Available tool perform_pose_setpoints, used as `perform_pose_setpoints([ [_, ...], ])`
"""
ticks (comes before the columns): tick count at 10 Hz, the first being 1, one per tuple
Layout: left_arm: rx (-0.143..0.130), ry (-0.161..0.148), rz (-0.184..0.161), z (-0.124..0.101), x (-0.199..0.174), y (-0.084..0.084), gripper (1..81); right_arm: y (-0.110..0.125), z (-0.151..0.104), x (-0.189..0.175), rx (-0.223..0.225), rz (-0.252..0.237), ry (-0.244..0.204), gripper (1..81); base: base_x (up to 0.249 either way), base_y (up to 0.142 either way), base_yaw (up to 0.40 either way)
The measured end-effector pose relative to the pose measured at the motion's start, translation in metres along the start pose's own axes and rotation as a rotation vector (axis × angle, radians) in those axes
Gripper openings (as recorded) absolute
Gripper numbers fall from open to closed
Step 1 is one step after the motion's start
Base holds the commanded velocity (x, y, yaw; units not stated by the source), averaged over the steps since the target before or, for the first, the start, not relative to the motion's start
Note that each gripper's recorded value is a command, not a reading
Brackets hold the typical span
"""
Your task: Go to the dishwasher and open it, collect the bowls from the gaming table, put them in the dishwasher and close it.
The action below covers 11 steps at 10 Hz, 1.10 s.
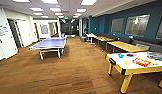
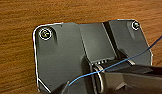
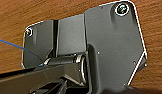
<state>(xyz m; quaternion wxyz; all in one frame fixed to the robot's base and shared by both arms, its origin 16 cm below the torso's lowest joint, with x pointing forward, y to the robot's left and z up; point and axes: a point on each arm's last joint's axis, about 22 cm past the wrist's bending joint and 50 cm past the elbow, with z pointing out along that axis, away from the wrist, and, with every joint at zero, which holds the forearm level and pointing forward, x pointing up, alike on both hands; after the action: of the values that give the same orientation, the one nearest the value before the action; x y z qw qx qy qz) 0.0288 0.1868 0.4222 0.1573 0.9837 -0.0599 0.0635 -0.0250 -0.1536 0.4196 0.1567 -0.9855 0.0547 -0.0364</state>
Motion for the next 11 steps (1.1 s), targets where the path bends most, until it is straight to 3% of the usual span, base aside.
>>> perform_pose_setpoints([
  [5,0.001,0.001,0.0,-0.0002,0.0,-0.0005,81.1,0.0,0.0,-0.0009,0.0,0.0,0.0,81.1,0.214,0.0,0.0],
  [9,0.001,-0.001,0.0,-0.0001,-0.0004,-0.0004,81.1,-0.0034,0.0007,0.0011,0.005,0.0,0.001,81.1,0.183,-0.07,0.0],
  [11,-0.01,-0.002,-0.002,0.0018,-0.0019,0.0083,81.1,0.0039,-0.0008,-0.0005,-0.005,0.0,-0.001,81.1,0.167,-0.075,0.0],
])
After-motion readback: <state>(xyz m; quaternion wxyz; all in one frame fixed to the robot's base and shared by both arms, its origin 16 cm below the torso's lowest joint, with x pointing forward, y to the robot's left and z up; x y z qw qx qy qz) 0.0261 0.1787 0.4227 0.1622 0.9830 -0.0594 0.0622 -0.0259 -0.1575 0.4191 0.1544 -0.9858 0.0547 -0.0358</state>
